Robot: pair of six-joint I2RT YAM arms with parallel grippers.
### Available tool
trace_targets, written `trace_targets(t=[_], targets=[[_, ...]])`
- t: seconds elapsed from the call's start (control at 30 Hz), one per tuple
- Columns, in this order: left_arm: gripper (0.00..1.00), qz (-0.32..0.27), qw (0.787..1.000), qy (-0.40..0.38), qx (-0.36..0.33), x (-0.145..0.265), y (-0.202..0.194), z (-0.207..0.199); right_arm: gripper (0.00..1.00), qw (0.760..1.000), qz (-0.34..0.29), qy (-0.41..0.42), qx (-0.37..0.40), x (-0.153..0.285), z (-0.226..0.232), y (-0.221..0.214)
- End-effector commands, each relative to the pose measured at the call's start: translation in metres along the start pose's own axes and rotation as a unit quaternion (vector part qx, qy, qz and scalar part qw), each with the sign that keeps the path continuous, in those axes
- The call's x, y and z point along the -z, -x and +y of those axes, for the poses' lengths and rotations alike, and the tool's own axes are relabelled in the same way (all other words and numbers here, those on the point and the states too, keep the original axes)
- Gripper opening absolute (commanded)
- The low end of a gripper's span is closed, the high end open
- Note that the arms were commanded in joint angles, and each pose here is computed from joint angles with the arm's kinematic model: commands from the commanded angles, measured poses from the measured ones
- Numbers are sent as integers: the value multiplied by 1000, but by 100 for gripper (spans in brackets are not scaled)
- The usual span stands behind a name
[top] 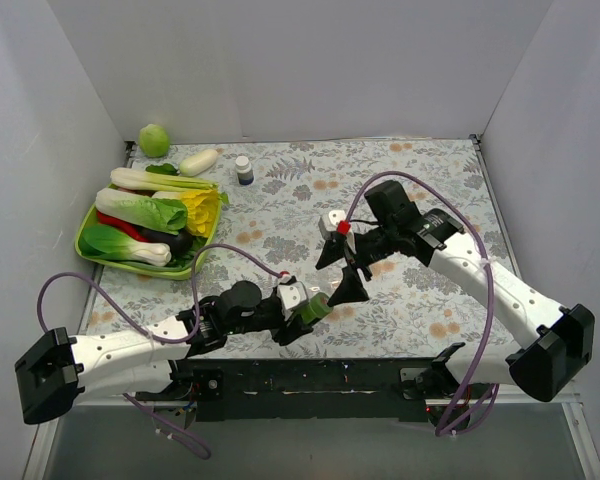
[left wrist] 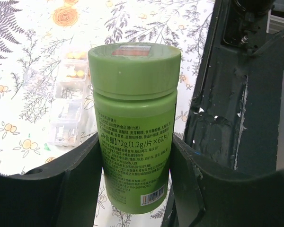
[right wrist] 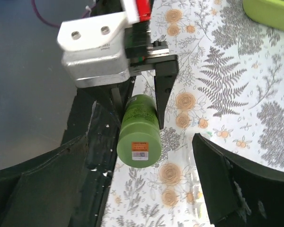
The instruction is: Sort the pills into containers
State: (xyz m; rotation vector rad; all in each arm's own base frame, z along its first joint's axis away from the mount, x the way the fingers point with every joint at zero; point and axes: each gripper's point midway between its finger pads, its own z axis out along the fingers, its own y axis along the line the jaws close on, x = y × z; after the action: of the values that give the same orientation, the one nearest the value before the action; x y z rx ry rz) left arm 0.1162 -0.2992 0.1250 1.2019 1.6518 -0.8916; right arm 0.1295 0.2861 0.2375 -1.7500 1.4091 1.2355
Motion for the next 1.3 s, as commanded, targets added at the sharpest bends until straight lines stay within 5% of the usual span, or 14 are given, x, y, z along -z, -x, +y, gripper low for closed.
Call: trace_targets(t=[0.0,0.27,0.7,0.8,0.93,1.03,1.13,1.27], targets=[[0,-37,999,27,17,-7,25,9,98,989,-39,-23,-144,1,-8,6],[0,-36,998,50,26,-15,29,18,96,950,-14,-152,-272,-5,-34,-35],[0,-42,997,64,19,-18,36,24,90,936,-4,-120,-330,-25,-25,-49],[0,-40,997,63,17,-18,36,24,75,942,-8,-106,-319,-25,-22,-42],[0,-36,997,64,13,-16,33,24,35,950,-5,-80,-302,-26,-17,-36],[0,-33,997,64,6,-13,31,25,15,957,0,-69,-282,-25,-16,-32],[0,-30,998,53,-5,-10,28,21,1,972,10,-32,-231,-27,-9,-28],[0,-24,999,17,-23,-8,22,9,1,995,17,56,-80,-24,8,-9]])
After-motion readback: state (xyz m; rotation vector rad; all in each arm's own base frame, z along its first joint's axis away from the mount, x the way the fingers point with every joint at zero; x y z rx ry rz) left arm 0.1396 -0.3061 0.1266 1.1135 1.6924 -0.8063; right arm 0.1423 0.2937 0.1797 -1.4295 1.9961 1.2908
